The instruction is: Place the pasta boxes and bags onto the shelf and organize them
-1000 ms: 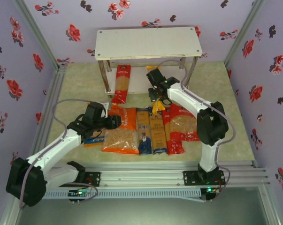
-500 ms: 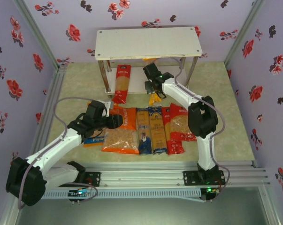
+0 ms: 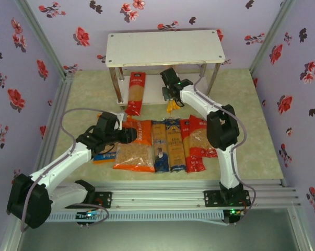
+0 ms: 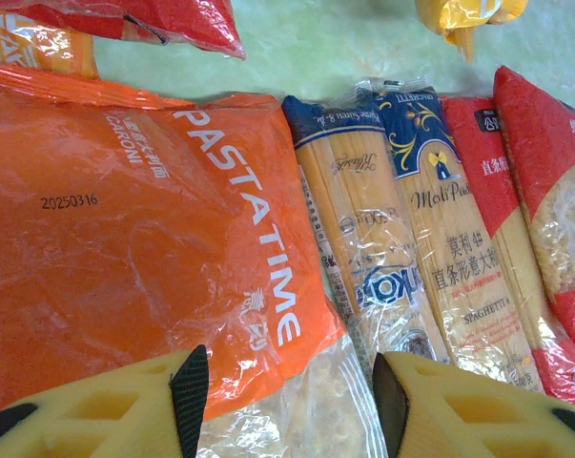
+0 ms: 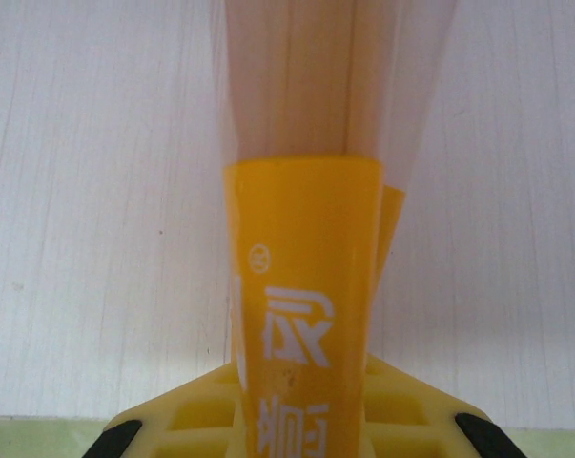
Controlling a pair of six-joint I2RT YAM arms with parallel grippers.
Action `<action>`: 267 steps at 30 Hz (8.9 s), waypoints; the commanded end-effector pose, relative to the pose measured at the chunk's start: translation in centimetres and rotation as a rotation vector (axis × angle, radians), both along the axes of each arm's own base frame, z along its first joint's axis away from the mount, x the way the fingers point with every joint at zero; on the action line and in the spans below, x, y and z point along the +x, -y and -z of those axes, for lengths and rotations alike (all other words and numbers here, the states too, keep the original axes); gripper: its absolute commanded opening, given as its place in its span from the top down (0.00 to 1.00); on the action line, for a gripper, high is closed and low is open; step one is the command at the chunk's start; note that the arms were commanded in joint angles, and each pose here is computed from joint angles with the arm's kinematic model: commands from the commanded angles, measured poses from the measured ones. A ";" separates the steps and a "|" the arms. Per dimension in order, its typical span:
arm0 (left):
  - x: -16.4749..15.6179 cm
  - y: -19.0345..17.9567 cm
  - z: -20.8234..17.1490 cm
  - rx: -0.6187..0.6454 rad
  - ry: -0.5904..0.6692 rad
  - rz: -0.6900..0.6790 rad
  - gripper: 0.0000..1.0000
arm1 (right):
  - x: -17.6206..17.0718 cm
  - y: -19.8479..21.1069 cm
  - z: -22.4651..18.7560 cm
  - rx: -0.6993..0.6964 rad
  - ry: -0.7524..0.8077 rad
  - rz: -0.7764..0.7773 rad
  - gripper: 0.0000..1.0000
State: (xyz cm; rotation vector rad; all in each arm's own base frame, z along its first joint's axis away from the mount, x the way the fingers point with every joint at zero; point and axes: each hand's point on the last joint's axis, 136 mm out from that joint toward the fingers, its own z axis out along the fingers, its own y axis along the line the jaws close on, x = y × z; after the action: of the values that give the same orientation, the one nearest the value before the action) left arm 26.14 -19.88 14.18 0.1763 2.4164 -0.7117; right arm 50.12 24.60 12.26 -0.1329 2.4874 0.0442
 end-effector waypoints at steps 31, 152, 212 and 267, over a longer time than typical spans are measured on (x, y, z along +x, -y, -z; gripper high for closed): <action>-0.5 0.2 -1.3 0.092 0.087 0.011 0.44 | 1.0 1.4 -3.7 0.162 0.140 0.061 0.03; -1.4 10.4 1.7 0.014 -0.046 0.177 0.45 | -30.3 11.7 13.2 0.051 -0.572 0.144 0.61; -1.2 6.2 1.9 -0.004 -0.025 0.099 0.48 | -28.9 9.8 8.0 0.265 -0.376 0.112 0.30; -1.1 4.5 2.1 0.006 -0.028 0.064 0.48 | -30.3 11.8 14.5 0.052 -0.620 0.168 0.47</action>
State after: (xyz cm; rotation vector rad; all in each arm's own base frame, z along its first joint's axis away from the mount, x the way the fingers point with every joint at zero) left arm 25.12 -25.04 12.27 0.2596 2.4501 -0.7540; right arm 22.86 13.02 1.01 0.1325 2.9622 0.0929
